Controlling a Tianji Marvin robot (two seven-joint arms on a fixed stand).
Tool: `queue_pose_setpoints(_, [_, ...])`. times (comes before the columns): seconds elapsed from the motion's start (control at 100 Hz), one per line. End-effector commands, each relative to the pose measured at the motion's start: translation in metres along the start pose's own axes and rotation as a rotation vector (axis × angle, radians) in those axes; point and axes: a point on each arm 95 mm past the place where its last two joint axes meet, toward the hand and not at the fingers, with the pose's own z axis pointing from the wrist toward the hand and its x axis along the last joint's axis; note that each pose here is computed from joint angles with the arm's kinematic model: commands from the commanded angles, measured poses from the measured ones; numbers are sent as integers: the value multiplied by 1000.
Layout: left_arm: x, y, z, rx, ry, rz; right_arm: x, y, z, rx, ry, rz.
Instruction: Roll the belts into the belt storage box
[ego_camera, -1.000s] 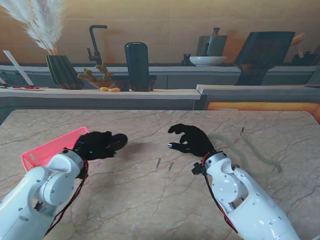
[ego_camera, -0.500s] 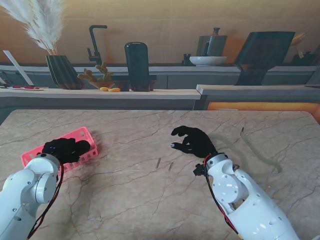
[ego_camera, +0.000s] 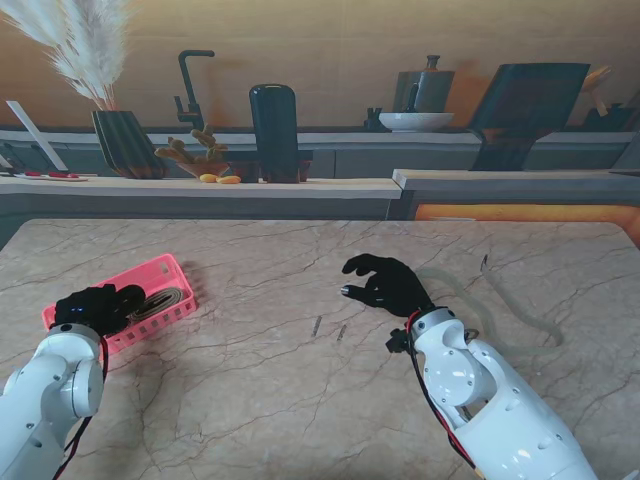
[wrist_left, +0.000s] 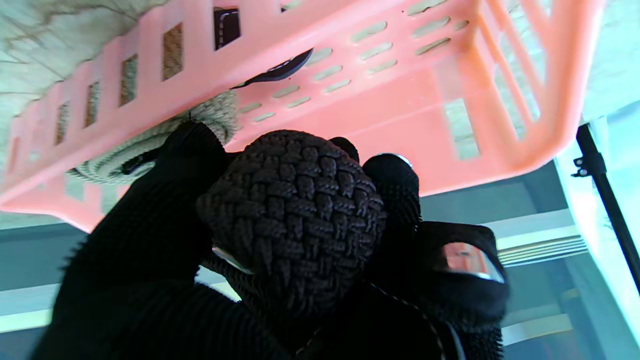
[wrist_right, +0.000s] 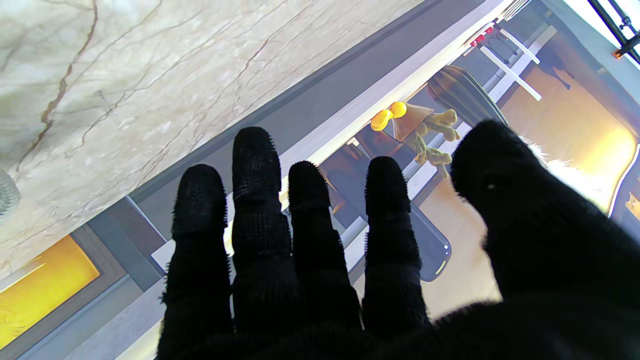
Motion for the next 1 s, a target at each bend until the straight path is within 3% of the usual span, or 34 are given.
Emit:
queue_pose_setpoints(0.0, [-3,5,1,-17,-11,15,3,-3,0,7,0,10])
queue_pose_setpoints(0.33, [-14,11,2,19,4,39,3,-5,2,16,-1,15])
queue_pose_setpoints(0.75, [-18,23,1,90,-42,32,2,-6,2,16,-5,17])
queue_pose_setpoints(0.99, [-18,27,3,82,-58,54,1,-7,2,19,-10,21])
